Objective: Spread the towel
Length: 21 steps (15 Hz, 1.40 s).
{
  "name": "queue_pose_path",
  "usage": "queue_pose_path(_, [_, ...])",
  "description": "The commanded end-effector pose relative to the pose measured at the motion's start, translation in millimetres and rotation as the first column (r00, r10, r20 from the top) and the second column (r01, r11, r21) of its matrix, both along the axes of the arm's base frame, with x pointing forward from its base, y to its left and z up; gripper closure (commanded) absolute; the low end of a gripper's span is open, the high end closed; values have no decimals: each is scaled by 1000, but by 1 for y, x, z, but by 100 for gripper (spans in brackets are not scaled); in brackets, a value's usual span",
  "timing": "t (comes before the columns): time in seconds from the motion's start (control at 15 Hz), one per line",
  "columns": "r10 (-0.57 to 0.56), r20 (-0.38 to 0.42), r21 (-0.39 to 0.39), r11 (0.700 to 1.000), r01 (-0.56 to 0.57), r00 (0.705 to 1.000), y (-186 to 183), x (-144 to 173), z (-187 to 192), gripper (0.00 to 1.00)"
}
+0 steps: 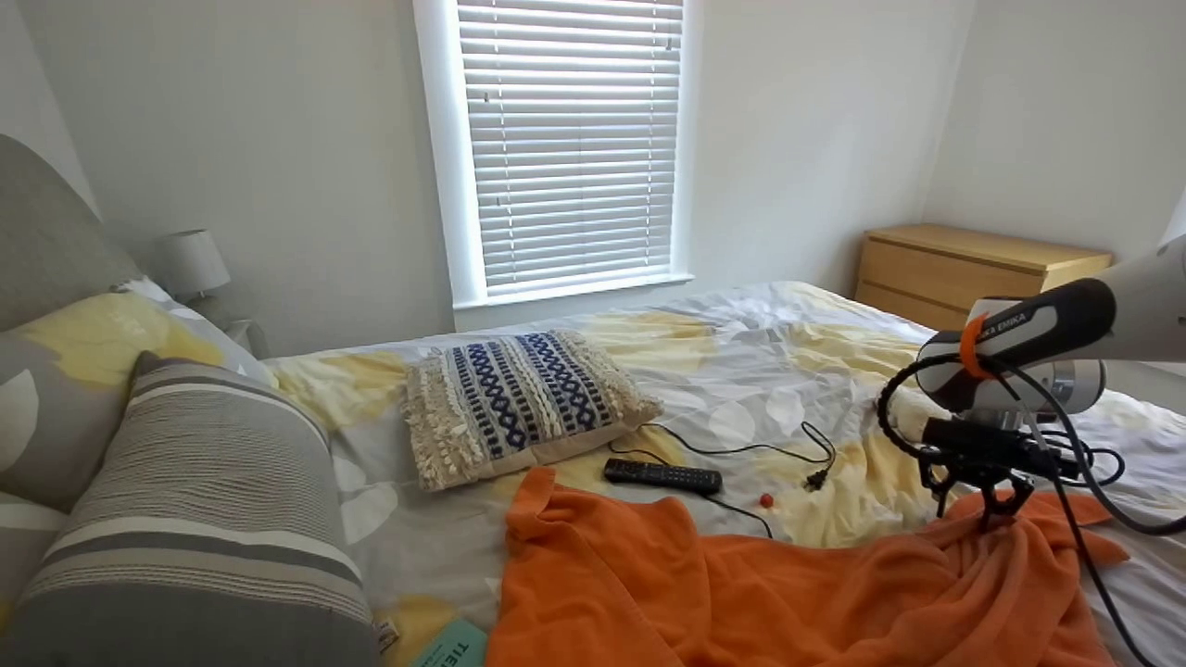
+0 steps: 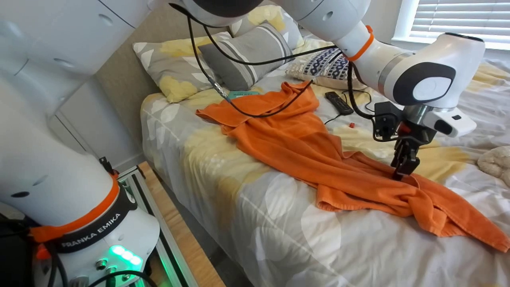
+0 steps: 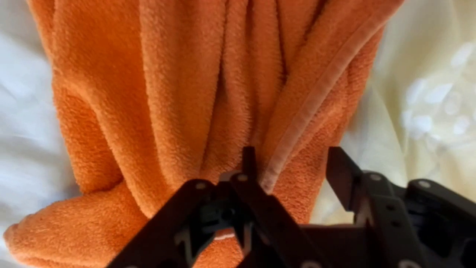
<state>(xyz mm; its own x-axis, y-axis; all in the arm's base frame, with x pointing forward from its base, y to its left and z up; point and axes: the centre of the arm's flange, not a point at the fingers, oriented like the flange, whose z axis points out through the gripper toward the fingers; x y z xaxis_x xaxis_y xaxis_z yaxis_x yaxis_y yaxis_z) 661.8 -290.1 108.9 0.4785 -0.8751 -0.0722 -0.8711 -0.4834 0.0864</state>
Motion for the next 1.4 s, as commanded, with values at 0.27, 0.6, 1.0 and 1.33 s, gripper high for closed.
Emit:
queue_pose_path(0.27, [-88, -107, -23, 996, 86, 990, -2, 22, 15, 66])
queue_pose_path(0.6, [-119, -155, -34, 993, 115, 981, -1, 23, 13, 80])
queue_pose_path(1.0, [-148, -189, -49, 989, 141, 971, -2, 22, 4, 71])
queue_pose_path(1.33, [-139, -157, -62, 989, 131, 978, -4, 25, 6, 100])
